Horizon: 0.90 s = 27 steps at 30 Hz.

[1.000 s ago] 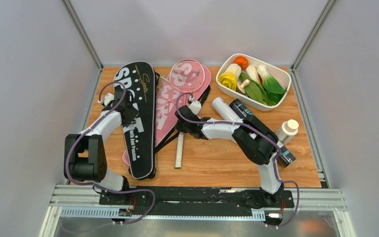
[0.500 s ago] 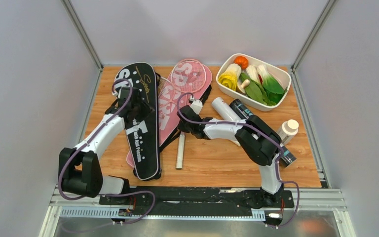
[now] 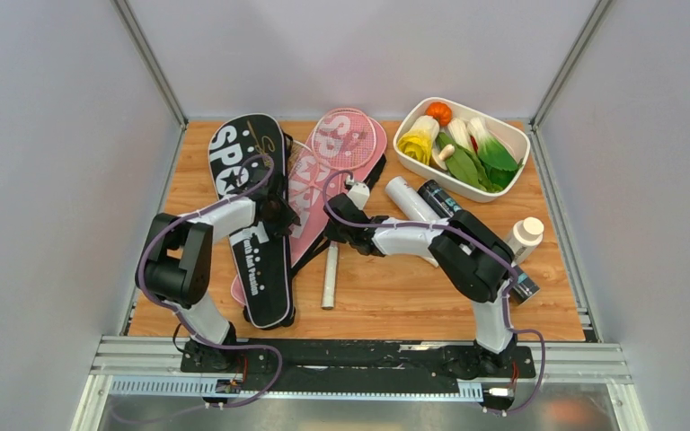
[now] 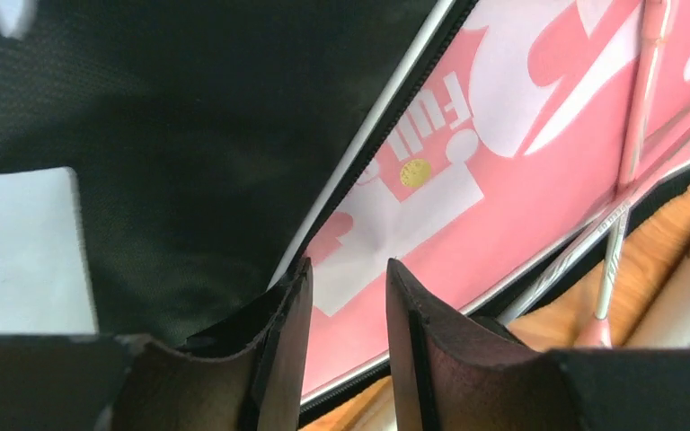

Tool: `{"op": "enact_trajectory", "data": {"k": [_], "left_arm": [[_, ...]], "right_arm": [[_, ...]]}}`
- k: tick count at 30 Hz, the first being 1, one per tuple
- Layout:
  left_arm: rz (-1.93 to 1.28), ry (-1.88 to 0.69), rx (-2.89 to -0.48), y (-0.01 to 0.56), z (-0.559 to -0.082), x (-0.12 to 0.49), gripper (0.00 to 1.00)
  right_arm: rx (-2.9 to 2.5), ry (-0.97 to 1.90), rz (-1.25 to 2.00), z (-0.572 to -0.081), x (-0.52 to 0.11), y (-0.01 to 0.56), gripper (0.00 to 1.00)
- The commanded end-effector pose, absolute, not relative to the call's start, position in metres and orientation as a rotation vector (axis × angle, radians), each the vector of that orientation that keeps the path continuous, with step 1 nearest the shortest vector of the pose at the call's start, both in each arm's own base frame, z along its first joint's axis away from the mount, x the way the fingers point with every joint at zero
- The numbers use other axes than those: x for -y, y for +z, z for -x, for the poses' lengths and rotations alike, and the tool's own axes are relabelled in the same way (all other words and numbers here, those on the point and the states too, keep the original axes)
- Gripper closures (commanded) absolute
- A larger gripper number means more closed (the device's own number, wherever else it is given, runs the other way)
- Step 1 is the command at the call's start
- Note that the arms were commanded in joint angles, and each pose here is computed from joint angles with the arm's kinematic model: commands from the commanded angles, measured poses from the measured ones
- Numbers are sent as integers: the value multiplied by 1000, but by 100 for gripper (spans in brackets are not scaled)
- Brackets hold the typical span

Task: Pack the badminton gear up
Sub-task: Adjust the racket bag at the center of the board.

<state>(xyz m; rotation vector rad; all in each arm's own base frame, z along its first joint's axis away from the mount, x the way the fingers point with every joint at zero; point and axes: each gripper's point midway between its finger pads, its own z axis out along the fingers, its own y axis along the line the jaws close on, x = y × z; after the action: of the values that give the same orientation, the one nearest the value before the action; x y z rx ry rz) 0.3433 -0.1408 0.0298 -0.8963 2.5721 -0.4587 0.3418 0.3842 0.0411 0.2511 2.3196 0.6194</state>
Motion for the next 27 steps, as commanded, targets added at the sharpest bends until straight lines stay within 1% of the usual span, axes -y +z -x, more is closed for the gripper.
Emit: {"op": "enact_trajectory", "data": {"k": [1, 2, 3, 5, 7, 11, 15, 17, 19, 21, 24, 27], "left_arm": [[940, -73, -2537, 36, -343, 93, 57], [955, 23, -2527, 36, -340, 81, 57], [966, 206, -2494, 40, -334, 56, 57], [967, 383, -2456, 44, -326, 32, 57], [975, 472, -2440, 42, -319, 18, 56], [1028, 528, -2469, 27, -305, 5, 57], [1021, 458, -2483, 28, -310, 9, 57], [978, 310, -2485, 37, -322, 25, 57], [866, 168, -2488, 54, -336, 43, 55], [719, 146, -2490, 73, -342, 53, 54], [663, 213, -2511, 86, -329, 63, 55], [693, 121, -2580, 80, -306, 82, 57]], "right_arm": [[-2256, 624, -234, -345, -380, 66, 100], [-2258, 620, -238, -345, -378, 65, 100], [-2258, 616, -243, -345, -375, 64, 100], [-2261, 605, -246, -345, -372, 62, 100], [-2261, 601, -251, -345, -369, 61, 100], [-2256, 605, -250, -345, -368, 63, 100], [-2252, 614, -246, -345, -368, 66, 100], [-2253, 621, -247, -344, -369, 66, 100], [-2255, 622, -247, -344, -369, 65, 100], [-2256, 620, -246, -343, -368, 65, 100], [-2257, 616, -246, -343, -367, 63, 100], [-2255, 616, -242, -342, -366, 64, 100]]}}
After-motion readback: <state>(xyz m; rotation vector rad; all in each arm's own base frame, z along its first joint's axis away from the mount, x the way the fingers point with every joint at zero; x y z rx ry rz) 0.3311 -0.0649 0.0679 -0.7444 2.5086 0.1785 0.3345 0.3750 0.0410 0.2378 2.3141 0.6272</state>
